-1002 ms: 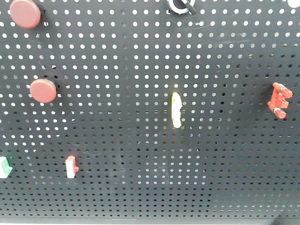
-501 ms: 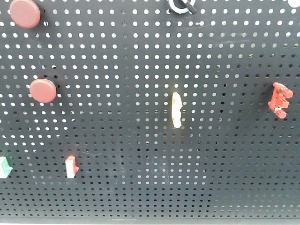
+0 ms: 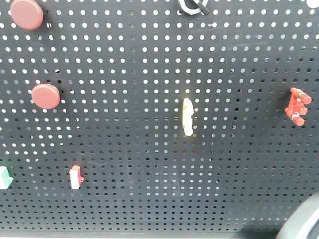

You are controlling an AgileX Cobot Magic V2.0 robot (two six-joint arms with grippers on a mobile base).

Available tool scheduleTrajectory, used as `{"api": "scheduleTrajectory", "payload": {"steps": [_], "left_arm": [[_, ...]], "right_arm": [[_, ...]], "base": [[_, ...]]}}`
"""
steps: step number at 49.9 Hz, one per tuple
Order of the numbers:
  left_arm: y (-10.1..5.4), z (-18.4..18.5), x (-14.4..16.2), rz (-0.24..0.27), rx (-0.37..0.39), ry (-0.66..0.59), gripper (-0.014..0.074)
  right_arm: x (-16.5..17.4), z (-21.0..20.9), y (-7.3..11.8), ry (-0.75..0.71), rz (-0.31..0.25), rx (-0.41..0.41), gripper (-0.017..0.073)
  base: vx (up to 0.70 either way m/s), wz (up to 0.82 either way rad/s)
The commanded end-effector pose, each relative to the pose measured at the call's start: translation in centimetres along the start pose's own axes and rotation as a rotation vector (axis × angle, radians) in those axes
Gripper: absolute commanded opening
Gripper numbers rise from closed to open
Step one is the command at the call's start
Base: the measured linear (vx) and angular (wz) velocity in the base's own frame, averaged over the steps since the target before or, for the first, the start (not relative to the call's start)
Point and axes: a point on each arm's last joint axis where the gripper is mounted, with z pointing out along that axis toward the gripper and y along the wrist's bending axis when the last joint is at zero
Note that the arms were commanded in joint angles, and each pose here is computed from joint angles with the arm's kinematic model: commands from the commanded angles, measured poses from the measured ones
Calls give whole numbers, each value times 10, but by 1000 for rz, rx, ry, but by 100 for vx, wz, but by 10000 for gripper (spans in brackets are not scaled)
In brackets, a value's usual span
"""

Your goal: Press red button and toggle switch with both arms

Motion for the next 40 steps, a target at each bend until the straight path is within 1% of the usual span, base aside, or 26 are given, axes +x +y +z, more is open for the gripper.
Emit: {"api": "scheduleTrajectory", "payload": {"steps": [1,4,9,14,17,20,23,26,27,31,36,39,40], "left_arm": [[0,1,4,-11,-12,-49,1],[0,1,4,-11,-12,-49,1],[0,1,4,-11,-12,-49,1],[0,1,4,-11,-12,-49,1],[0,1,4,-11,-12,-49,1],[0,1,4,-11,-12,-49,1],[0,1,4,-11,-12,-49,1],[0,1,4,-11,-12,-49,1],[0,1,4,-11,-12,-49,1],[0,1,4,-11,-12,-49,1],[0,1,4,-11,-12,-49,1],[0,1,4,-11,-12,-49,1],[0,1,4,-11,-12,-48,1]], "right_arm": [[-14,-12,-27,-97,-34,162,-3],[-12,-20,-41,-90,-40,251,-3],[-7,-36,-52,-87,-59,359,-3],[7,-57,-53,-110,-48,446,-3],[26,-64,-48,-100,-35,481,-3],[48,-71,-40,-99,-17,504,-3],[67,-76,-32,-114,11,518,-3],[91,-76,-22,-127,64,518,-3],[95,-78,-20,-145,73,521,-3],[121,-76,-10,-178,145,517,-3],[144,-75,-1,-236,216,516,-3],[152,-76,2,-282,239,521,-3],[154,-75,2,-259,259,517,-3]], "base": [[0,0],[0,0],[0,0],[0,0],[0,0],[0,0],[0,0],[0,0],[0,0],[0,0],[0,0],[0,0],[0,0]]}}
